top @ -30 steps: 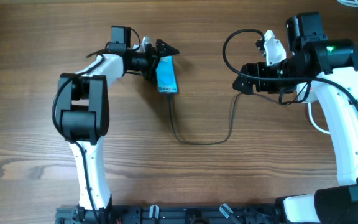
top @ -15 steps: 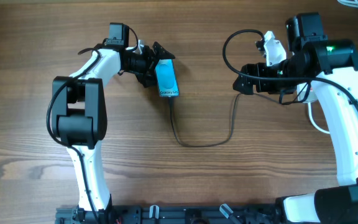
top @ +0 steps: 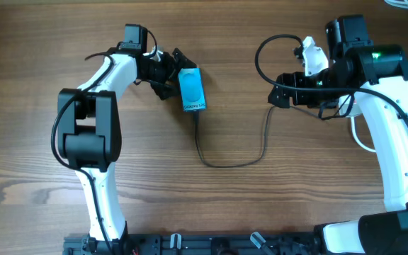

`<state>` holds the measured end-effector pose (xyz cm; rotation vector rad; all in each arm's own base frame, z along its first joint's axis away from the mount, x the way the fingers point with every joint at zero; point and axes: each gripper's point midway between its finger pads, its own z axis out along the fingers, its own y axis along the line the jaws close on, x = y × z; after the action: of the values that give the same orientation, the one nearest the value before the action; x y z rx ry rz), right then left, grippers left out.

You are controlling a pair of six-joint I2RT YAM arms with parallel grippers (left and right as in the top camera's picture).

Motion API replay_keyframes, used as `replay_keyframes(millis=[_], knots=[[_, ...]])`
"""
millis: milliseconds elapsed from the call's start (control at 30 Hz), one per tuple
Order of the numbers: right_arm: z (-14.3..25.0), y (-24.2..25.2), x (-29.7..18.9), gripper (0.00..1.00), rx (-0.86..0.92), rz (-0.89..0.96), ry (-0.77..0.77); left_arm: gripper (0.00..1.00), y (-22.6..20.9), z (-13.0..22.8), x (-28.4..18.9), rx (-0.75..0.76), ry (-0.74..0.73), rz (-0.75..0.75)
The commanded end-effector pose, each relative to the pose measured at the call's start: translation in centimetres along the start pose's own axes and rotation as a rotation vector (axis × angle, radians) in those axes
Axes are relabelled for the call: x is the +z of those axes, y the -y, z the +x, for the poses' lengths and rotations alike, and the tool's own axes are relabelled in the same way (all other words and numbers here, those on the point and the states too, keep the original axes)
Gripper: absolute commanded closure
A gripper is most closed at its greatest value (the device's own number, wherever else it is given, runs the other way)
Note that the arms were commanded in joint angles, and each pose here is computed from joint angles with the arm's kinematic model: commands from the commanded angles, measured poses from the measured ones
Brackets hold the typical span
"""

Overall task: Plug charger to phone and switch on socket
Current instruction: 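Lower the phone flat onto the table with the left gripper and release, then move the right gripper over the white power strip's rocker switch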

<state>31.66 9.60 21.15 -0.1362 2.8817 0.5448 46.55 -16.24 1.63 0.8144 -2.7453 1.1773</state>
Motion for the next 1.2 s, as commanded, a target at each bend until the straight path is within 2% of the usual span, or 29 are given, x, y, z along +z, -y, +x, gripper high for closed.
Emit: replay_keyframes(millis=[0, 33, 100, 267, 433, 633, 667, 700, 733, 767, 800, 1000, 1167], knots=[[-0.3, 1.3, -1.0, 0.1, 0.041, 0.089, 0.043, 0.0, -16.2, -2.7, 1.2, -0.186, 0.118, -0.443], [-0.5, 1.3, -1.0, 0.1, 0.041, 0.094, 0.049, 0.0, -16.3, -2.9, 0.9, -0.197, 0.12, -0.438], [-1.4, 2.6, -1.2, 0.0, 0.088, 0.163, 0.091, 0.0, -15.7, -3.8, -0.9, -0.216, 0.14, -0.391], [-2.8, 5.2, -2.1, 0.0, 0.145, 0.289, 0.168, 0.0, -12.1, -5.3, -5.1, -0.149, 0.22, -0.303], [-4.2, 9.1, -3.8, 0.0, 0.271, 0.312, 0.256, 0.0, -5.6, -4.7, -10.5, 0.048, 0.323, -0.228], [-5.0, 15.1, -6.1, 0.02, 0.441, 0.282, 0.351, 0.0, 1.5, -0.9, -14.3, 0.314, 0.386, -0.173], [-5.1, 16.2, -6.3, 0.09, 0.473, 0.281, 0.358, 0.0, 2.8, 0.2, -14.6, 0.371, 0.387, -0.166], [-5.0, 17.4, -6.3, 0.24, 0.512, 0.284, 0.365, 0.0, 3.8, 1.2, -14.8, 0.414, 0.385, -0.161], [-5.0, 18.5, -6.3, 0.47, 0.55, 0.29, 0.371, 0.0, 4.7, 2.2, -14.8, 0.453, 0.381, -0.155], [-5.0, 19.7, -6.2, 0.77, 0.592, 0.294, 0.375, 0.0, 5.5, 3.1, -14.7, 0.485, 0.376, -0.15], [-5.0, 20.6, -6.0, 0.96, 0.619, 0.297, 0.377, 0.0, 6.3, 4.0, -14.5, 0.51, 0.369, -0.143], [-5.4, 27.6, -3.4, 0.96, 0.82, 0.303, 0.389, 0.0, 9.3, 8.7, -11.8, 0.628, 0.301, -0.119], [-6.3, 30.8, 0.5, 0.96, 0.855, 0.278, 0.365, 0.0, 10.2, 11.0, -10.0, 0.7, 0.265, -0.128]])
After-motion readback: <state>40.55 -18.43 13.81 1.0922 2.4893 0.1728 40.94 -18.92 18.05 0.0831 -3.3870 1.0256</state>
